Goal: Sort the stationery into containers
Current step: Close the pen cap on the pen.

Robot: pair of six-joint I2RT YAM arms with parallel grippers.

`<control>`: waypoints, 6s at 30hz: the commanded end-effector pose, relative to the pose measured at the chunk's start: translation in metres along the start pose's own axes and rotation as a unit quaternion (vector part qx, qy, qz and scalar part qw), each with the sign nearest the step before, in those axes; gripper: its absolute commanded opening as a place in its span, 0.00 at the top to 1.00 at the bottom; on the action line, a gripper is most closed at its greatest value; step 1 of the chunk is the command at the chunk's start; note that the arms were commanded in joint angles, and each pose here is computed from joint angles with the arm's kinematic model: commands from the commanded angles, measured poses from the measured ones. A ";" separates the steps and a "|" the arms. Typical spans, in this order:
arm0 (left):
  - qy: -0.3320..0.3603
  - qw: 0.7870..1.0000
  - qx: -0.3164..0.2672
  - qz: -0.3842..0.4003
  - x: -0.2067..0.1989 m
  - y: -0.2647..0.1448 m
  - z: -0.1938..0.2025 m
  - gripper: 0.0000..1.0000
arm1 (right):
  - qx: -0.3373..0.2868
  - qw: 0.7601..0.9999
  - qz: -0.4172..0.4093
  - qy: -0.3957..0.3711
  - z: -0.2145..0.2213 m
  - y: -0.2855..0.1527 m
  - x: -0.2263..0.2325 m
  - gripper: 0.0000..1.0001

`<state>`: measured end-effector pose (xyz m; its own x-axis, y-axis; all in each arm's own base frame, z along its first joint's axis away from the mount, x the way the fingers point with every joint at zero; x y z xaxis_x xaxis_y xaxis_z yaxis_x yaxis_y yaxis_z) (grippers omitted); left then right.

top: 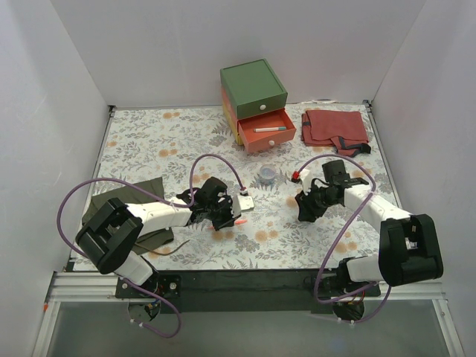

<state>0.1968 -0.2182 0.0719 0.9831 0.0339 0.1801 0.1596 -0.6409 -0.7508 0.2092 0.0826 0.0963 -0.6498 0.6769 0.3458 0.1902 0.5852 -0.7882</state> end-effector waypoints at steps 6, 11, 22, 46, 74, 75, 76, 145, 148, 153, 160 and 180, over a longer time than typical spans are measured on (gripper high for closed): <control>-0.045 0.993 0.101 0.050 -0.030 0.003 0.045 1.00 | 0.016 0.999 -0.019 -0.043 -0.013 0.008 0.016 0.47; -0.047 0.993 0.101 0.050 -0.030 0.003 0.045 1.00 | 0.037 0.998 0.023 -0.034 -0.015 0.017 0.012 0.45; -0.050 0.992 0.100 0.055 -0.029 0.004 0.049 1.00 | 0.034 0.997 0.061 -0.030 -0.014 0.012 0.010 0.45; -0.061 0.991 0.103 0.057 -0.029 0.005 0.053 1.00 | 0.084 0.991 0.091 -0.053 0.006 0.030 0.008 0.48; -0.065 0.991 0.101 0.054 -0.024 0.005 0.054 1.00 | 0.114 0.987 0.078 -0.086 0.039 0.026 0.011 0.95; -0.065 0.991 0.100 0.053 -0.022 0.005 0.052 1.00 | 0.114 0.987 0.078 -0.087 0.039 0.026 0.011 0.98; -0.065 0.992 0.097 0.050 -0.020 0.003 0.050 1.00 | 0.111 0.987 0.080 -0.088 0.038 0.023 0.013 0.99; -0.460 0.755 -0.240 0.401 0.067 -0.029 -0.007 1.00 | -0.332 0.585 0.117 -0.731 -0.107 0.039 0.090 0.99; -0.467 0.749 -0.249 0.400 0.073 -0.027 -0.008 1.00 | -0.326 0.583 0.112 -0.735 -0.106 0.042 0.090 0.99; -0.466 0.748 -0.253 0.399 0.076 -0.027 -0.009 1.00 | -0.312 0.586 0.108 -0.740 -0.105 0.049 0.090 0.99; -0.464 0.749 -0.254 0.398 0.076 -0.028 -0.010 1.00 | -0.299 0.600 0.102 -0.735 -0.105 0.056 0.091 0.99; -0.472 0.743 -0.254 0.400 0.076 -0.022 -0.005 1.00 | -0.285 0.603 0.074 -0.742 -0.105 0.068 0.097 0.99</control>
<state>0.2594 -0.2004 0.0929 0.4428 -0.0981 -0.8912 -0.3909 -0.9157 -0.0934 0.2342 0.2260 0.1221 -0.4795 -0.1485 -0.8649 0.3020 0.8975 -0.3215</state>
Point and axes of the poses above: each gripper's point midway between its finger pads, its own y axis out along the fingers, its own x axis along the line the jaws close on, z = x × y, the point moved 7 cm from there along -y, back along the fingers, and after that the axes turned 14 degrees about y, right-handed, at the moved point
